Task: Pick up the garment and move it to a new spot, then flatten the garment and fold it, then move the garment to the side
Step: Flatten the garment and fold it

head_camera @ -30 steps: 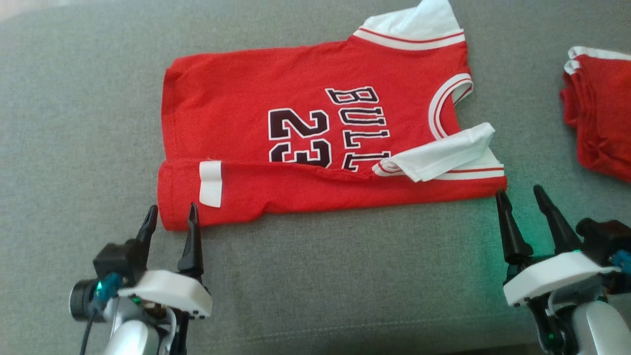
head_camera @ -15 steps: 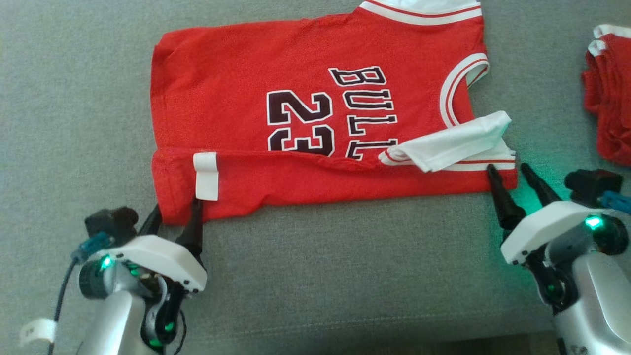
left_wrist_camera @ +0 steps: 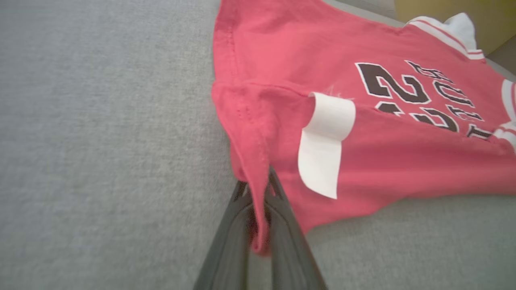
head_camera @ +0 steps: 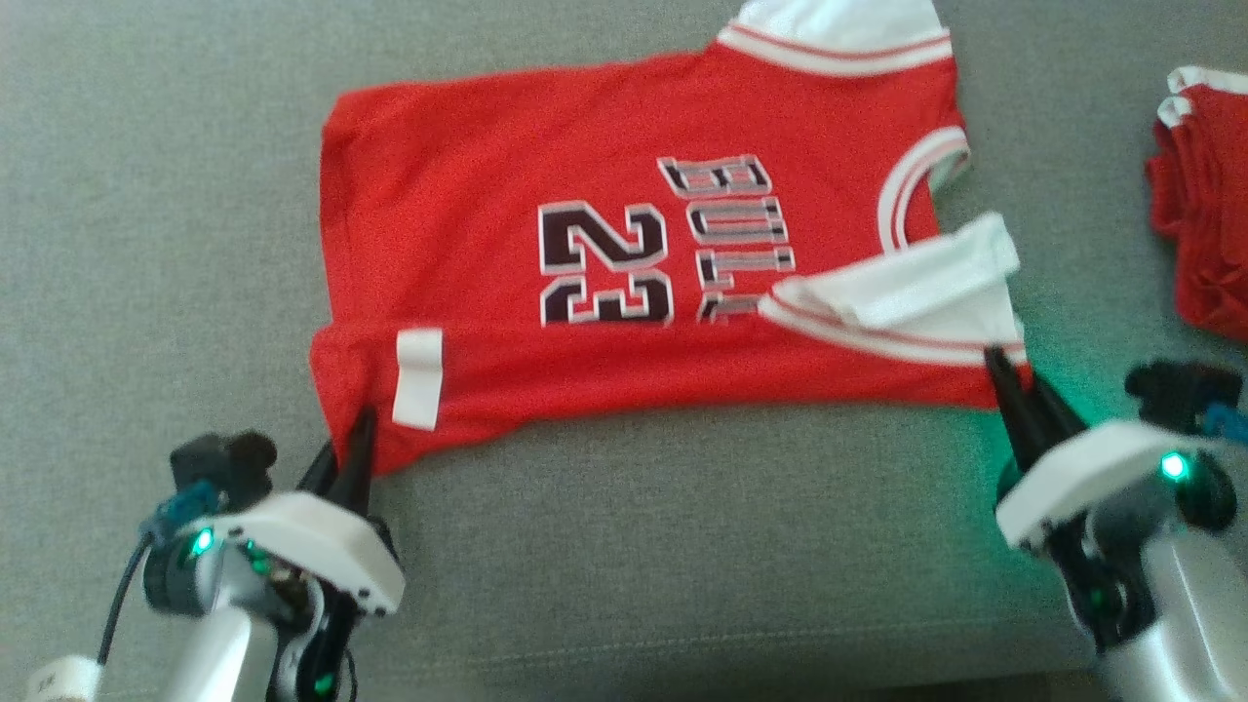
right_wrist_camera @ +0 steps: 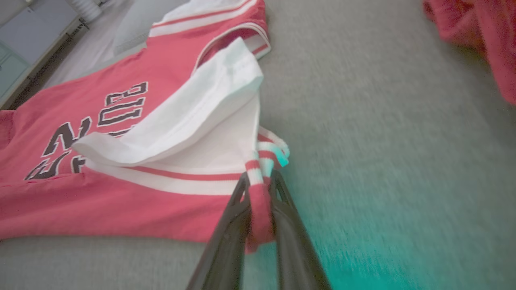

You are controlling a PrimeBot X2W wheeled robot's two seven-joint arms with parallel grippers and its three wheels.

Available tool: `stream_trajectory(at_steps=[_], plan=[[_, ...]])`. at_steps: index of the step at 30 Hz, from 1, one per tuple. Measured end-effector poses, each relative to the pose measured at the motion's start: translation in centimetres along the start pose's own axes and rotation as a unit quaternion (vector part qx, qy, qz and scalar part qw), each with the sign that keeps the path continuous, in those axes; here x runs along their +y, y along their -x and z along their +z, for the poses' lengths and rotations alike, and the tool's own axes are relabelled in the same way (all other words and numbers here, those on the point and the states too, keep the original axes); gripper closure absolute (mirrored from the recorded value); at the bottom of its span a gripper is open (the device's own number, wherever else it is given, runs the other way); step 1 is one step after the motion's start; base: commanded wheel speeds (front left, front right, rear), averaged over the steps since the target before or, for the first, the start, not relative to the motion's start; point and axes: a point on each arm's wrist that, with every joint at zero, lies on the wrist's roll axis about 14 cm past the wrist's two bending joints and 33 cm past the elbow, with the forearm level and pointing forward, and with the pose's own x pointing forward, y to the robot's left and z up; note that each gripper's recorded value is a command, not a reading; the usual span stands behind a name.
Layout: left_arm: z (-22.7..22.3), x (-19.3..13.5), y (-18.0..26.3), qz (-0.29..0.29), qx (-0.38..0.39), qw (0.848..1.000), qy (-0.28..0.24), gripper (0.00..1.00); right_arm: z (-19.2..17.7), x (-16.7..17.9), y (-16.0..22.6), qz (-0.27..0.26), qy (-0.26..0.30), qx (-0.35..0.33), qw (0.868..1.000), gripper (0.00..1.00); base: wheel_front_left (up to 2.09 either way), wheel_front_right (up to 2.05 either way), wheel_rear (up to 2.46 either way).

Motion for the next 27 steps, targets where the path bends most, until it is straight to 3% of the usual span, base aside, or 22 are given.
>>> stream_trajectory(at_steps=[11, 12, 13, 14, 15, 16, 18, 22, 27], plan=[[-1.7, 1.0, 4.4, 0.028, 0.036, 0.999, 0.003, 1.00, -4.2, 0.5, 5.8, -0.018, -0.038, 0.035, 0.998, 1.00, 0.00, 0.00, 0.00], [-2.1, 1.0, 4.8, 0.030, 0.043, 0.999, 0.005, 1.00, -4.2, 0.4, 6.1, -0.020, -0.038, 0.033, 0.999, 0.35, 0.00, 0.00, 0.00], [-2.5, 1.0, 5.0, 0.029, 0.052, 0.998, 0.009, 0.90, -4.0, 0.4, 6.3, -0.022, -0.039, 0.030, 0.999, 0.00, 0.00, 0.00, 0.00], [-2.9, 0.9, 5.3, 0.030, 0.060, 0.998, 0.013, 0.73, -3.8, 0.4, 6.5, -0.023, -0.037, 0.025, 0.999, 0.00, 0.00, 0.00, 0.00], [-3.2, 1.0, 5.5, 0.032, 0.065, 0.997, 0.014, 0.47, -3.5, 0.4, 6.6, -0.025, -0.031, 0.020, 0.999, 0.00, 0.00, 0.00, 0.00], [-3.5, 1.1, 5.7, 0.035, 0.070, 0.997, 0.014, 0.00, -3.1, 0.3, 6.7, -0.027, -0.025, 0.011, 0.999, 0.00, 0.00, 0.00, 0.00], [-3.2, 1.3, 6.0, 0.044, 0.059, 0.997, 0.012, 0.00, -1.7, 0.5, 6.9, -0.026, -0.005, -0.020, 0.999, 0.00, 0.00, 0.00, 0.00], [0.7, 1.4, 6.1, 0.061, -0.039, 0.997, -0.026, 0.00, 2.0, 1.4, 7.4, -0.018, 0.038, -0.095, 0.995, 0.00, 0.00, 0.00, 0.00], [6.7, 0.1, 6.6, 0.058, -0.169, 0.981, -0.075, 0.00, 6.5, 3.5, 8.7, 0.002, 0.077, -0.180, 0.981, 0.00, 0.00, 0.00, 0.00]])
